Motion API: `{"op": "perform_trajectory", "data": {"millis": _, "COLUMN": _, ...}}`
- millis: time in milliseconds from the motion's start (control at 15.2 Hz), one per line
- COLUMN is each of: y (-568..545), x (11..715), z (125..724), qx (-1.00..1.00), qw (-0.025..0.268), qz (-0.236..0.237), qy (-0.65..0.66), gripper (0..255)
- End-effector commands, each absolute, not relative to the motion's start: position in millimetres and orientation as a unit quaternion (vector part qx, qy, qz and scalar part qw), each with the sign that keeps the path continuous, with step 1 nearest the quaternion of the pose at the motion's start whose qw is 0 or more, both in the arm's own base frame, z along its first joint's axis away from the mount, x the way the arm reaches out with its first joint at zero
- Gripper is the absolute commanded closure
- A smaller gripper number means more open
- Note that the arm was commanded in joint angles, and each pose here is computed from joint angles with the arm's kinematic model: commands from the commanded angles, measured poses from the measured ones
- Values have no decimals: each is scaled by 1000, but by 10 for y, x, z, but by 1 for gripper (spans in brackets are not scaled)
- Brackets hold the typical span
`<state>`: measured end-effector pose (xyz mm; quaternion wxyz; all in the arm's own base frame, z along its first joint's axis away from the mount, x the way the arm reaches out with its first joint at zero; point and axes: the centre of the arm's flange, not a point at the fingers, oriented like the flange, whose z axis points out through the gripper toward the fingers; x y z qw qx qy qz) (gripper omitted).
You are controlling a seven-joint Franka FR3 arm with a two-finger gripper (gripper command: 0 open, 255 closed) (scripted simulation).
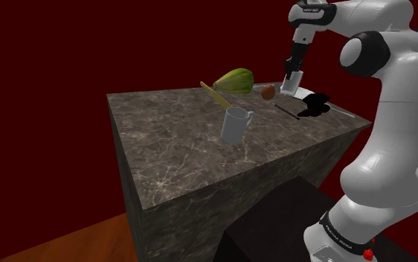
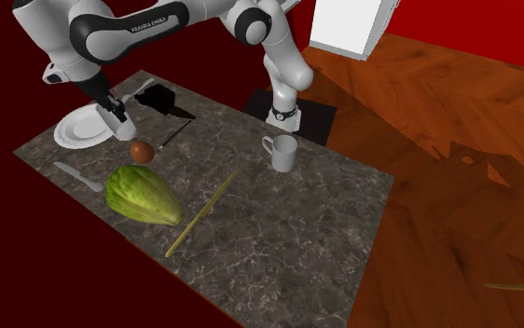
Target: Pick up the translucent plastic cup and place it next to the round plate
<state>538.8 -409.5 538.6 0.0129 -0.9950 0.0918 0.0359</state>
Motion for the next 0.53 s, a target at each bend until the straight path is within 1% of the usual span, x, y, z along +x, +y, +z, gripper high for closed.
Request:
{"op": "perform_trajectory", "data": {"millis": 0, "y": -4091, "x": 5381, "z": 5269, "qx": -995, "qw": 13, "qz": 35, "qy": 92, "gripper": 255}}
{"op": "perform_trajectory", "data": {"millis": 462, "y": -4091, "x": 5381, "z": 5223, "qx": -995, "qw": 13, "qz": 35, "qy": 92, "gripper": 255}}
